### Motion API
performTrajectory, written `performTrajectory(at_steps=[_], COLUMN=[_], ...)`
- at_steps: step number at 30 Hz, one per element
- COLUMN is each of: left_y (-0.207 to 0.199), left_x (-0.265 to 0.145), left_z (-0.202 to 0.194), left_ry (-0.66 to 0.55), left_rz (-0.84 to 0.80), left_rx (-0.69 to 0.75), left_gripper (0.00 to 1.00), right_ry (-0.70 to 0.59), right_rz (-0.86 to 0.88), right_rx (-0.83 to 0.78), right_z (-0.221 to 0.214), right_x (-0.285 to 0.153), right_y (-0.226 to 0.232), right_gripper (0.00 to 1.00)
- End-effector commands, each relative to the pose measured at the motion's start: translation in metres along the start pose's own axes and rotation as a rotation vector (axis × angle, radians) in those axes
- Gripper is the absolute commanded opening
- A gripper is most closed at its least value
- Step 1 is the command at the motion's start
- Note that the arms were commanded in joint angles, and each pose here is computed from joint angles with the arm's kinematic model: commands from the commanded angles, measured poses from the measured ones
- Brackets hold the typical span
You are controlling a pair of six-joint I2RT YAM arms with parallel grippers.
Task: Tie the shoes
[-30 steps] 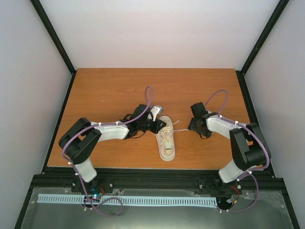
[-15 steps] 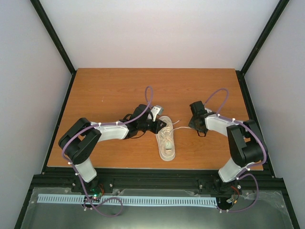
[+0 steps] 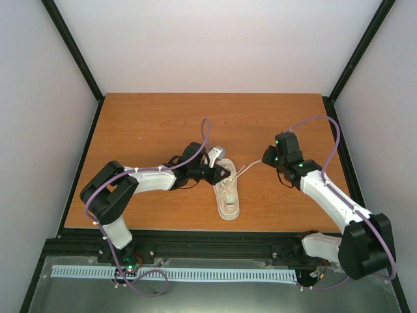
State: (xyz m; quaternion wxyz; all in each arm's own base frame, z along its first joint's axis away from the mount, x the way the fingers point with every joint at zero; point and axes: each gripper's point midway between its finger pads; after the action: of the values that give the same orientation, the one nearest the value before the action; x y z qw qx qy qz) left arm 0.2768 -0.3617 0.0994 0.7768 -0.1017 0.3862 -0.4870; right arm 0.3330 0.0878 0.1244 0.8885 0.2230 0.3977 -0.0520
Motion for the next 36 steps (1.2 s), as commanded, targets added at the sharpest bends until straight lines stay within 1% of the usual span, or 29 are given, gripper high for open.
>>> performTrajectory(at_steps=[1, 7, 12, 19, 22, 27, 32, 36], left_y=[-0.018, -0.029, -0.029, -0.03, -0.027, -0.024, -0.024, -0.022], left_x=[0.003, 0.007, 0.011, 0.015, 0.016, 0.018, 0.019, 0.021], left_z=[0.013, 0.016, 0.019, 0.024, 0.025, 0.028, 0.031, 0.031], left_ry=[-0.015, -0.009, -0.004, 0.001, 0.001, -0.003, -0.009, -0.008], left_rz=[-0.074, -0.143, -0.145, -0.15, -0.129, -0.115, -0.114, -0.11], left_rx=[0.068, 0.073, 0.088, 0.096, 0.102, 0.1, 0.099, 0.096], left_gripper=[0.09, 0.15, 0.2, 0.29, 0.3, 0.3, 0.24, 0.24], right_ry=[-0.066, -0.027, -0.032, -0.018, -0.009, 0.007, 0.018, 0.028], right_rz=[0.255, 0.517, 0.626, 0.673, 0.685, 0.699, 0.703, 0.718], right_rx=[-0.082, -0.139, -0.157, -0.193, -0.207, -0.222, -0.233, -0.241], right_z=[0.034, 0.045, 0.05, 0.047, 0.044, 0.039, 0.037, 0.035], right_x=[-0.038, -0.071, -0.087, -0.093, -0.093, -0.093, -0.092, -0.094], right_y=[0.058, 0.115, 0.139, 0.157, 0.161, 0.167, 0.169, 0.173], right_gripper=[0.03, 0.03, 0.03, 0.03, 0.03, 0.03, 0.03, 0.03])
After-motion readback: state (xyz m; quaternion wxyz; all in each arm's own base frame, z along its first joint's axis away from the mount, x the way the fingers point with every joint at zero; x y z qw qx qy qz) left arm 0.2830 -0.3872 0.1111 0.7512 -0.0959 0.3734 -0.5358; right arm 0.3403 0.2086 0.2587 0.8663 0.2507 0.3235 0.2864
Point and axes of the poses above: each gripper's point midway between its finger pads, its own x axis out along the fingers, its own y axis along the line the jaws close on, z = x × y, and after that the axes turned 2 degrees about x, right-handed
